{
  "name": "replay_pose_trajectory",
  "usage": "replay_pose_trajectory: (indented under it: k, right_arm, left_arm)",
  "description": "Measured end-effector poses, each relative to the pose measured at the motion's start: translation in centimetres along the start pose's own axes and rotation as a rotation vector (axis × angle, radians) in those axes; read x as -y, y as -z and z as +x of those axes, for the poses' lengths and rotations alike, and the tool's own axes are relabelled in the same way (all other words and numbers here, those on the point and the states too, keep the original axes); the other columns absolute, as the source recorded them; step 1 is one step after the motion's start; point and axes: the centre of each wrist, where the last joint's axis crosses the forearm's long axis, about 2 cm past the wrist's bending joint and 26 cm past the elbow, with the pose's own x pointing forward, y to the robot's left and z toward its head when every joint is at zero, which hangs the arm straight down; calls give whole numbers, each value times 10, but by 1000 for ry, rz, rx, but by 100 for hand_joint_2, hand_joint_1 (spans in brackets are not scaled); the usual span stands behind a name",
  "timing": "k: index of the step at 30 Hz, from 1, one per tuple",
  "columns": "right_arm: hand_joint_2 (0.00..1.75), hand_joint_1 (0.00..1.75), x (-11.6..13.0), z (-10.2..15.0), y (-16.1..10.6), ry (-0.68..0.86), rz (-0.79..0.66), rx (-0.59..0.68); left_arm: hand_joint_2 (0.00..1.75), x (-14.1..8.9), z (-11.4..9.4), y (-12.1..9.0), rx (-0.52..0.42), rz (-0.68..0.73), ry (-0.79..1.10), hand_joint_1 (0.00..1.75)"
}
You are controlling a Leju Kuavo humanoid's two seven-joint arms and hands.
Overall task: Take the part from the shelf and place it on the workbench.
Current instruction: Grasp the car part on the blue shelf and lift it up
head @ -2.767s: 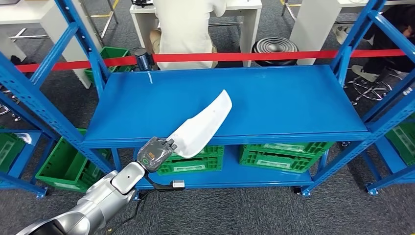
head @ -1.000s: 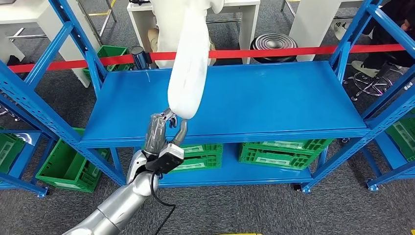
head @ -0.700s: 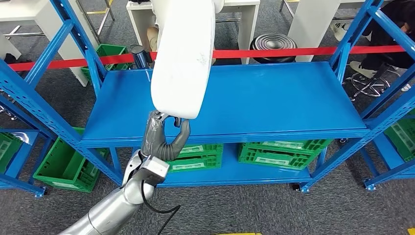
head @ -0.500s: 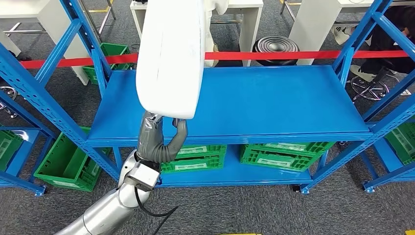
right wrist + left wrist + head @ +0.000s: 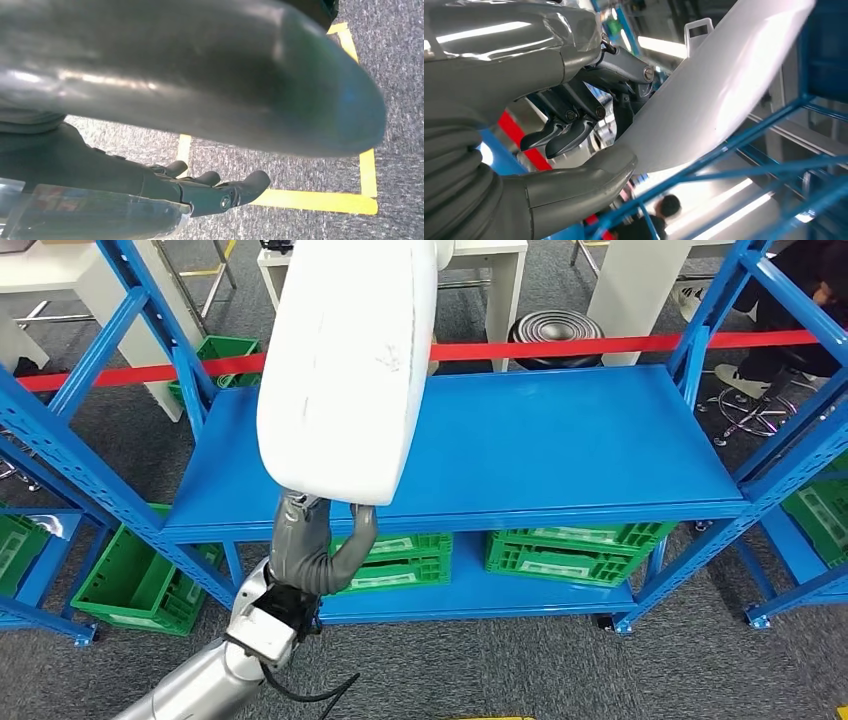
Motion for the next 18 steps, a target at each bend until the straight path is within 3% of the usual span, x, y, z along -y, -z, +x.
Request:
replay_pose_trajectory:
  k: [12, 18]
  right_arm:
    - [0, 0, -23, 4, -1, 44, 4, 26]
    - [0, 0, -28, 5, -1, 64, 2, 31]
  left_arm:
    - [175, 2, 26, 5, -3, -4, -279, 175]
    - [175, 7, 29, -9, -97, -11, -439, 175]
